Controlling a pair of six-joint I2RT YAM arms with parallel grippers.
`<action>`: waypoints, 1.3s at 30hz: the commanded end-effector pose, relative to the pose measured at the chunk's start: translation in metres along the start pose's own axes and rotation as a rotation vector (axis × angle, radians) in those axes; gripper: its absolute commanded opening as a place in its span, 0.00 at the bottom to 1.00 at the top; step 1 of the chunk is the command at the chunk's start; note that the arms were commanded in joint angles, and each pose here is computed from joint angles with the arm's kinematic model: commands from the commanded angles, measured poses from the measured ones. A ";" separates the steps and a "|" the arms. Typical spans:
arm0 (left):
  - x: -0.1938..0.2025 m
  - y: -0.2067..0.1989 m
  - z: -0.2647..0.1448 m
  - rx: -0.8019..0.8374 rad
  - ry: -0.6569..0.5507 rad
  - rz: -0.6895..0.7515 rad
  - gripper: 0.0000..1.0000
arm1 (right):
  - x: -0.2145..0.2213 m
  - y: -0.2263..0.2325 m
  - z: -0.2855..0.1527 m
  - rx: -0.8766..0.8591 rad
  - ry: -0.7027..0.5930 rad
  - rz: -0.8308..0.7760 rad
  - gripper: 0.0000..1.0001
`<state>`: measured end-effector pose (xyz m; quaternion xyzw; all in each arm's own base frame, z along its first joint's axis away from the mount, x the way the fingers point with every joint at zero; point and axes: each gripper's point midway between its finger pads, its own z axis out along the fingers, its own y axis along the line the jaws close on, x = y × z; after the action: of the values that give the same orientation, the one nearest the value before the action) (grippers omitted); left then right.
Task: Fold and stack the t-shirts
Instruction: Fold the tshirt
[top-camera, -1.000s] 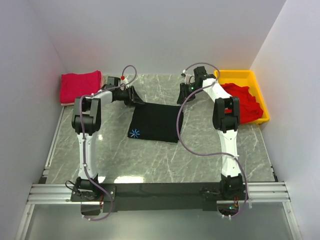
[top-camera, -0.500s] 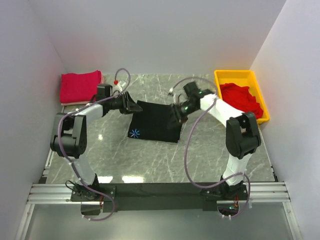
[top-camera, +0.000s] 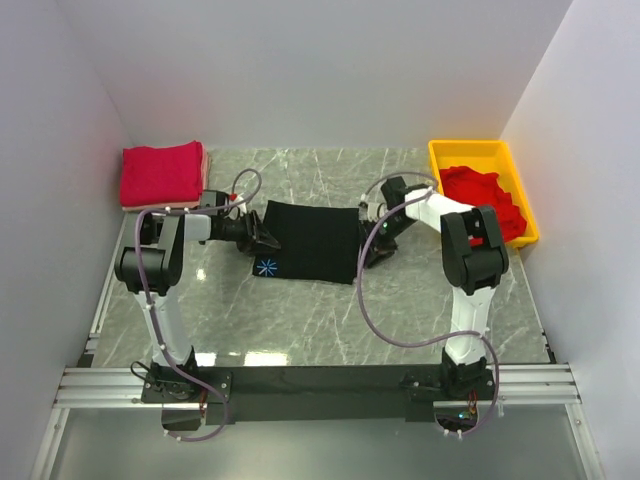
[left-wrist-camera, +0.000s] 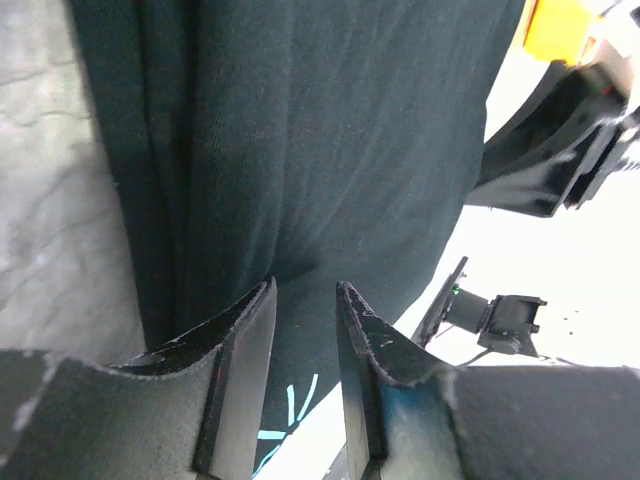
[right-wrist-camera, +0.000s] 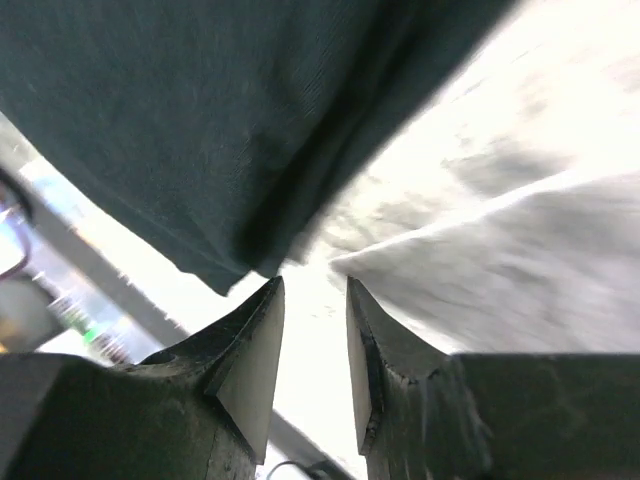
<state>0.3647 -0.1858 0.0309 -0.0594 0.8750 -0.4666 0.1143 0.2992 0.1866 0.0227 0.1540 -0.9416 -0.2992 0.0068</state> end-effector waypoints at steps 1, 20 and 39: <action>-0.008 0.007 -0.007 -0.020 -0.036 0.014 0.39 | -0.025 0.007 -0.039 0.090 -0.095 -0.122 0.39; 0.013 -0.023 -0.015 0.056 -0.013 0.066 0.41 | 0.019 0.046 0.000 -0.135 -0.170 0.019 0.45; 0.009 0.005 -0.005 -0.035 -0.012 0.035 0.31 | 0.028 0.045 0.027 -0.147 -0.099 0.028 0.15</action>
<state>0.3491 -0.1844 0.0347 -0.0581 0.8741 -0.4673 0.1189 0.2548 0.2246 0.0214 0.1138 -0.9205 -0.3734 -0.0178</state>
